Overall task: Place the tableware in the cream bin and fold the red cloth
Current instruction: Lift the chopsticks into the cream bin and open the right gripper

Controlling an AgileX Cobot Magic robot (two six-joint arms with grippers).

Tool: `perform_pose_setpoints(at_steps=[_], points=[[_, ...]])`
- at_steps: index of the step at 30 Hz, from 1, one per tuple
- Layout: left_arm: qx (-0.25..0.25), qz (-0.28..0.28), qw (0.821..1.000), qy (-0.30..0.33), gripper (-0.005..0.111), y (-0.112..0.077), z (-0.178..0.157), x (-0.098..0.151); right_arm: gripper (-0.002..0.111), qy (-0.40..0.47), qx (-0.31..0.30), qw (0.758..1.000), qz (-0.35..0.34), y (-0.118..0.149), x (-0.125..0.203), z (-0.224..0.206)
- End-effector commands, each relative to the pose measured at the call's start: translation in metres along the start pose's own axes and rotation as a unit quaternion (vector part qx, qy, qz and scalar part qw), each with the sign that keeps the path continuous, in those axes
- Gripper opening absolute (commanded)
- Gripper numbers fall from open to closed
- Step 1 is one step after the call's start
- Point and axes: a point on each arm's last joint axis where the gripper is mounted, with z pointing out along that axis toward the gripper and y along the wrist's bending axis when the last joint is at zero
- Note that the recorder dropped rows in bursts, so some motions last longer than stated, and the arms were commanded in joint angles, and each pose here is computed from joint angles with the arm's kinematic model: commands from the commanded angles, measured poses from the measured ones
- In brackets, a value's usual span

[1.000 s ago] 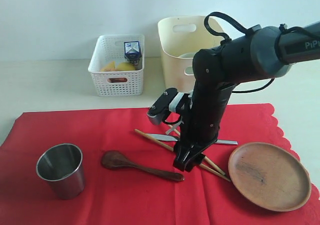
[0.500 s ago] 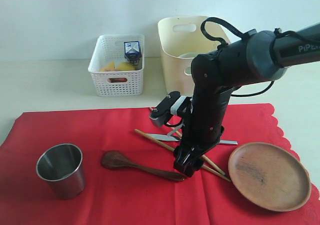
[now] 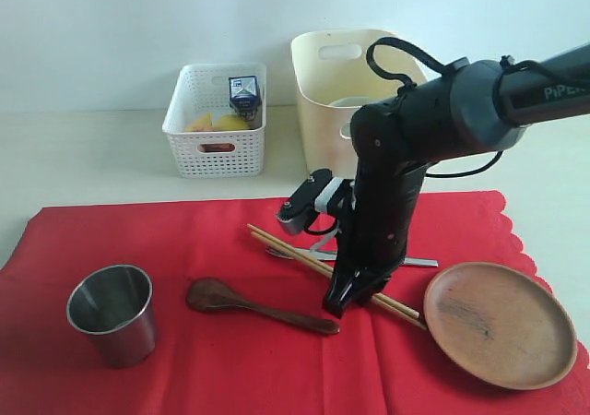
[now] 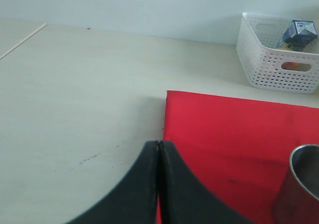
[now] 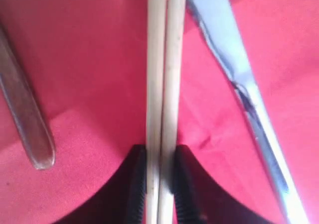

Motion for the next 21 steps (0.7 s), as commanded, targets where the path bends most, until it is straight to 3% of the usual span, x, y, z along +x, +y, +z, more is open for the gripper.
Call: perform_pose_setpoints(at_steps=[1, 5, 8, 15, 21], points=[[0.002, 0.0, 1.0, -0.005, 0.001, 0.0, 0.0, 0.0, 0.0, -0.064, 0.011, 0.998, 0.01, 0.002, -0.005, -0.037], [0.002, 0.0, 1.0, -0.005, 0.001, 0.0, 0.0, 0.0, 0.0, -0.182, 0.024, 0.982, 0.034, 0.005, -0.011, -0.086], [0.002, 0.0, 1.0, -0.005, 0.001, 0.0, 0.0, 0.0, 0.0, -0.293, 0.062, 0.953, 0.044, 0.001, -0.02, -0.119], [0.002, 0.0, 1.0, -0.005, 0.001, 0.0, 0.0, 0.0, 0.0, -0.448, 0.136, 0.882, 0.061, -0.014, -0.036, -0.147], [0.002, 0.0, 1.0, -0.005, 0.001, 0.0, 0.0, 0.0, 0.0, -0.546, 0.234, 0.794, 0.131, -0.079, -0.024, -0.161]])
